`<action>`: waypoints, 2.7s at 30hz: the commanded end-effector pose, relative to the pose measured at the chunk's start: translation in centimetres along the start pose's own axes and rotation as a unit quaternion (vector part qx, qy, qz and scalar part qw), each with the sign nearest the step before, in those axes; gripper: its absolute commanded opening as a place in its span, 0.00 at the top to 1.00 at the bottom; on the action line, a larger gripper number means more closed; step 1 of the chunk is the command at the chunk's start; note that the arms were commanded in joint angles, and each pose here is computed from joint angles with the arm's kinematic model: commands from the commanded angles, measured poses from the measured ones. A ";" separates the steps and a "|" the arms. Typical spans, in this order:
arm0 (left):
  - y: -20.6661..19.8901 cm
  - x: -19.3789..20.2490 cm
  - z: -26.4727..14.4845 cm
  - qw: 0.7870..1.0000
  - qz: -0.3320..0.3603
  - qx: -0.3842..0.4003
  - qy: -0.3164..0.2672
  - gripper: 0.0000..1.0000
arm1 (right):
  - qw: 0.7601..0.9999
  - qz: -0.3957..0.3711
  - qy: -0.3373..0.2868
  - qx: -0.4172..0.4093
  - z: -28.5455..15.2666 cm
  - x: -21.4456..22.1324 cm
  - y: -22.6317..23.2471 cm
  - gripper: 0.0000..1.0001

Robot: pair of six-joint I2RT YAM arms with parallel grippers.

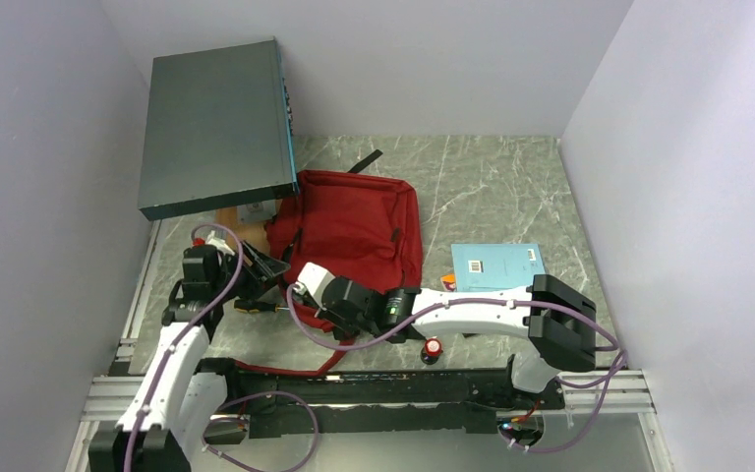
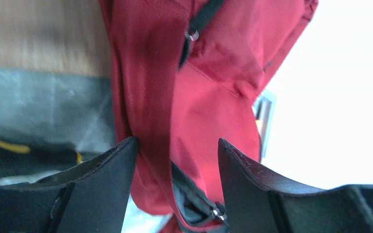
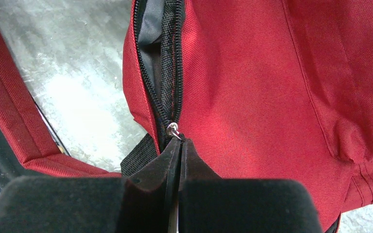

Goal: Pack the student bag
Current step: Unzip the student bag at the center of the board.

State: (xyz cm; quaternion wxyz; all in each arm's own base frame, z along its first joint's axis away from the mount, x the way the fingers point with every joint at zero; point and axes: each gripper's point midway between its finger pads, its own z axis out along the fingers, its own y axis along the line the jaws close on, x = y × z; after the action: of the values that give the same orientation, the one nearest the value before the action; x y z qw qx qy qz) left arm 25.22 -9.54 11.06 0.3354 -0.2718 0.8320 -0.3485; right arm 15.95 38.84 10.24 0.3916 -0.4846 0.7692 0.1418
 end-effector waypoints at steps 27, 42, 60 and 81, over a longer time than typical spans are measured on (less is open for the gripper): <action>0.5 2.6 2.4 0.997 -0.069 -0.025 0.019 1.00 | 0.996 0.068 -0.029 0.041 -2.9 -0.6 -1.9 1.00; 2.4 -1.7 -0.8 0.995 -0.006 -0.072 -0.065 1.00 | 0.965 0.185 0.026 0.187 -7.3 9.5 -8.6 1.00; 0.0 -0.8 -2.0 0.998 0.049 -0.008 -0.036 1.00 | 0.964 0.215 0.011 0.154 -6.3 9.1 -10.8 1.00; -7.3 7.9 -4.3 0.969 -0.149 0.167 0.104 0.00 | 0.978 0.175 -0.086 -0.068 -5.2 1.7 -3.7 1.00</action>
State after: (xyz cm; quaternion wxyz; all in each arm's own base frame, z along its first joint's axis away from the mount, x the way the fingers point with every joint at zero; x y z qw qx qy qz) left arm 16.53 -16.36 11.93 0.2028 -0.2640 0.7960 -0.5055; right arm 16.00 30.14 9.47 0.3577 -0.3532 0.8262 0.2543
